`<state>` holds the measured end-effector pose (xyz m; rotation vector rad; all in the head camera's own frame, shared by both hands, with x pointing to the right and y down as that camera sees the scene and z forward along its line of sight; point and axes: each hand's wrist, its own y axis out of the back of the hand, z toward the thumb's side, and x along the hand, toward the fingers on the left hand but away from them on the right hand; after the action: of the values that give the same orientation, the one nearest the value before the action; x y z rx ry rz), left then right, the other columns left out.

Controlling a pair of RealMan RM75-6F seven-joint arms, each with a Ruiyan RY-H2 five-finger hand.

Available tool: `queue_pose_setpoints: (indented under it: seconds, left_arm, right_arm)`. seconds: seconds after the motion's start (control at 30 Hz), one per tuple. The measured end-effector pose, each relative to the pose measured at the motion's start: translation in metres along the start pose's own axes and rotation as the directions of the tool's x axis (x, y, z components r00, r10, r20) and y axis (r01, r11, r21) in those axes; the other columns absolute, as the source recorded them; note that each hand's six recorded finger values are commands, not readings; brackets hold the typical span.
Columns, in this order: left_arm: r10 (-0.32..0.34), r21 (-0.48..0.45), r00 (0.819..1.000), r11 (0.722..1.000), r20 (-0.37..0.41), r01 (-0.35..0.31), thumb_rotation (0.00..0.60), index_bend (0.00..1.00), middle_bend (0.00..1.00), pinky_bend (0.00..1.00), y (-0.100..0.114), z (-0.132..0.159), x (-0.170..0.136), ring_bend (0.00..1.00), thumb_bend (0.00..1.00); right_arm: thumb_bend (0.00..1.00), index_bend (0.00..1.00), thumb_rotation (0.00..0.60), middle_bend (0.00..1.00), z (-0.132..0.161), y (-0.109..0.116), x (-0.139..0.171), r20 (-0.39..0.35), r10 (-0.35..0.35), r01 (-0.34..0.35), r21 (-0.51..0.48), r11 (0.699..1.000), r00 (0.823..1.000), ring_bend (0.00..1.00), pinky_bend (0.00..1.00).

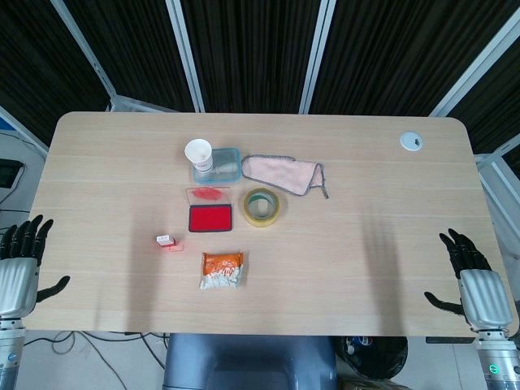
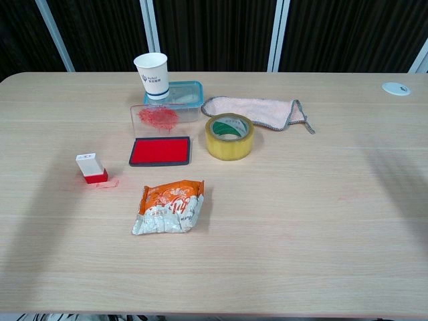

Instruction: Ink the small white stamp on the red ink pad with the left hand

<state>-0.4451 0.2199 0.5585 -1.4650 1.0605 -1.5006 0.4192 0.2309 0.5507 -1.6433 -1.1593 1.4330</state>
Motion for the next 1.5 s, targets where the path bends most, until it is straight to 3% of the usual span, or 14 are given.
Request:
queue_pose_setpoints:
  seconds: [0.47, 0.73, 1.17, 1.5]
  left_arm:
    - [-0.041, -0.004, 0.999, 0.999, -0.023, 0.041, 0.600, 0.01, 0.01, 0.04, -0.008, 0.006, 0.009, 0.00, 0.10]
    - [-0.111, -0.010, 0.993, 0.994, -0.039, 0.111, 0.600, 0.10, 0.11, 0.09, -0.019, 0.024, 0.034, 0.03, 0.13]
    - [-0.210, 0.098, 0.978, 0.973, 0.008, 0.208, 0.600, 0.24, 0.26, 0.18, -0.061, 0.094, 0.092, 0.11, 0.19]
    - [-0.258, 0.173, 0.966, 0.953, 0.031, 0.249, 0.600, 0.33, 0.34, 0.20, -0.095, 0.141, 0.112, 0.14, 0.26]
  right_arm:
    - [0.13, 0.00, 0.600, 0.00, 0.002, -0.002, 0.000, -0.003, 0.007, -0.007, -0.008, 1.000, 1.000, 0.00, 0.18]
    - [0.13, 0.00, 0.600, 0.00, 0.002, -0.002, 0.000, 0.002, 0.016, -0.016, -0.018, 1.000, 1.000, 0.00, 0.18]
    - [0.14, 0.00, 0.600, 0.00, 0.000, -0.002, -0.001, 0.012, 0.029, -0.028, -0.039, 0.999, 1.000, 0.00, 0.18]
    - [0.14, 0.00, 0.600, 0.00, -0.001, -0.002, -0.002, 0.020, 0.039, -0.037, -0.060, 0.997, 0.999, 0.00, 0.18]
